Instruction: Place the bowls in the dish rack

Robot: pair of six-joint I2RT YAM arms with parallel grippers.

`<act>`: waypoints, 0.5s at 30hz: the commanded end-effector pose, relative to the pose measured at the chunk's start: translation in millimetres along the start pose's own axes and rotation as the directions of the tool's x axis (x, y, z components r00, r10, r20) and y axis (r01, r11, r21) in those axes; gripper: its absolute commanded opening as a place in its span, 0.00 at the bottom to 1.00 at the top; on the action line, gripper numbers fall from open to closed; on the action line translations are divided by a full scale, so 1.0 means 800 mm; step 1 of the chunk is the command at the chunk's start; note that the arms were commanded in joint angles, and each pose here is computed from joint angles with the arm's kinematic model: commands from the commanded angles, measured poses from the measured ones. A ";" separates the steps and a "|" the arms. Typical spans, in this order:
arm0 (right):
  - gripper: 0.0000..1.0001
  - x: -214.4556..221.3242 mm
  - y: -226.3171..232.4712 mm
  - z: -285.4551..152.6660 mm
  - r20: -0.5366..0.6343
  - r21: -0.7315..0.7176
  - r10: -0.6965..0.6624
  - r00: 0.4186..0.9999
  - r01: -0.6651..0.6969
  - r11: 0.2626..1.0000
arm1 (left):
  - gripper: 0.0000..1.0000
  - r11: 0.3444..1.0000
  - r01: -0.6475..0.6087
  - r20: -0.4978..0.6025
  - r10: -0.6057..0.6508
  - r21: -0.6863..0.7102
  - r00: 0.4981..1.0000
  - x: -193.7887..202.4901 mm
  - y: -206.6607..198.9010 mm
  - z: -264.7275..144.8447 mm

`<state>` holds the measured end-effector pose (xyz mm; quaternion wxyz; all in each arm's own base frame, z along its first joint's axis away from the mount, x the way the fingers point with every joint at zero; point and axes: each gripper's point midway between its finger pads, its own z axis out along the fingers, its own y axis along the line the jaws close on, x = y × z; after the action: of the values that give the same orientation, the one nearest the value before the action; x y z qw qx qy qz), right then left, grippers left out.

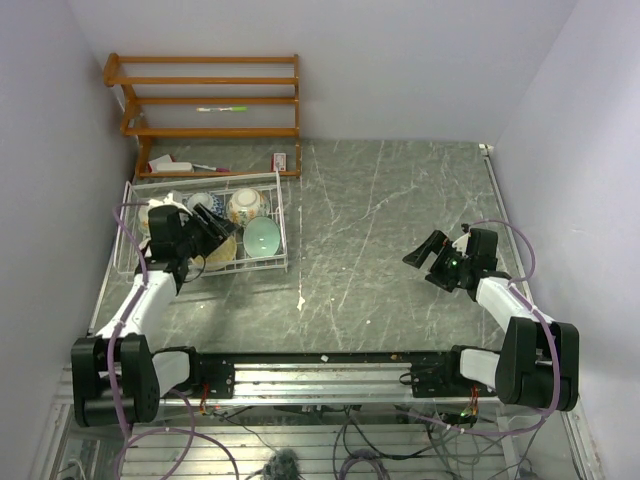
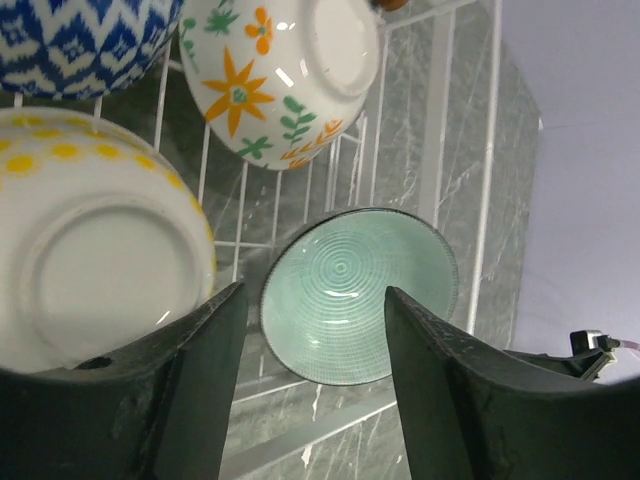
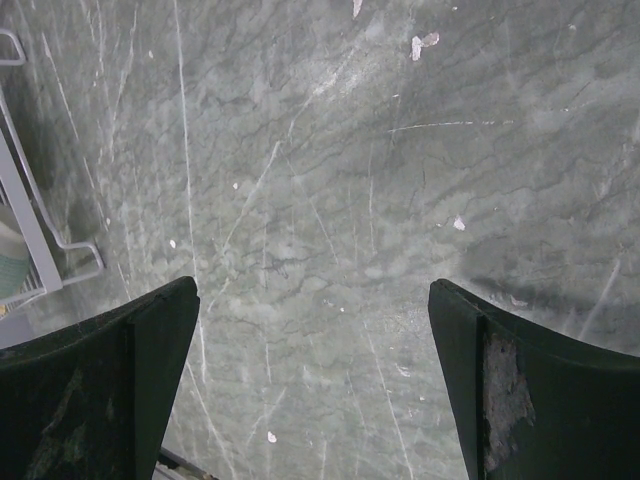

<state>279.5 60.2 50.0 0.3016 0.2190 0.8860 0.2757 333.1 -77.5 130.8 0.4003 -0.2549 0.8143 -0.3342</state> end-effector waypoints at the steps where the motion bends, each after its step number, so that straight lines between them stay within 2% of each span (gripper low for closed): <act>1: 1.00 -0.004 0.000 0.000 0.016 -0.009 -0.007 1.000 0.008 1.000 | 0.71 0.992 -0.126 0.078 0.127 -0.014 0.989 -0.041 -0.028 -0.024; 6: 1.00 -0.004 0.000 0.001 0.013 -0.012 0.000 1.000 0.000 1.000 | 0.83 0.985 -0.170 0.102 0.166 0.027 0.981 -0.055 -0.057 -0.038; 15: 0.99 -0.025 0.014 -0.014 0.066 -0.007 -0.045 0.997 0.045 0.999 | 0.84 0.981 -0.185 0.079 0.180 0.064 0.980 -0.049 -0.071 -0.021</act>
<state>279.2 60.2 54.0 0.3062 0.2169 0.8849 0.2758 344.6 -73.1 197.2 0.4664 -0.1943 0.8052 -0.3104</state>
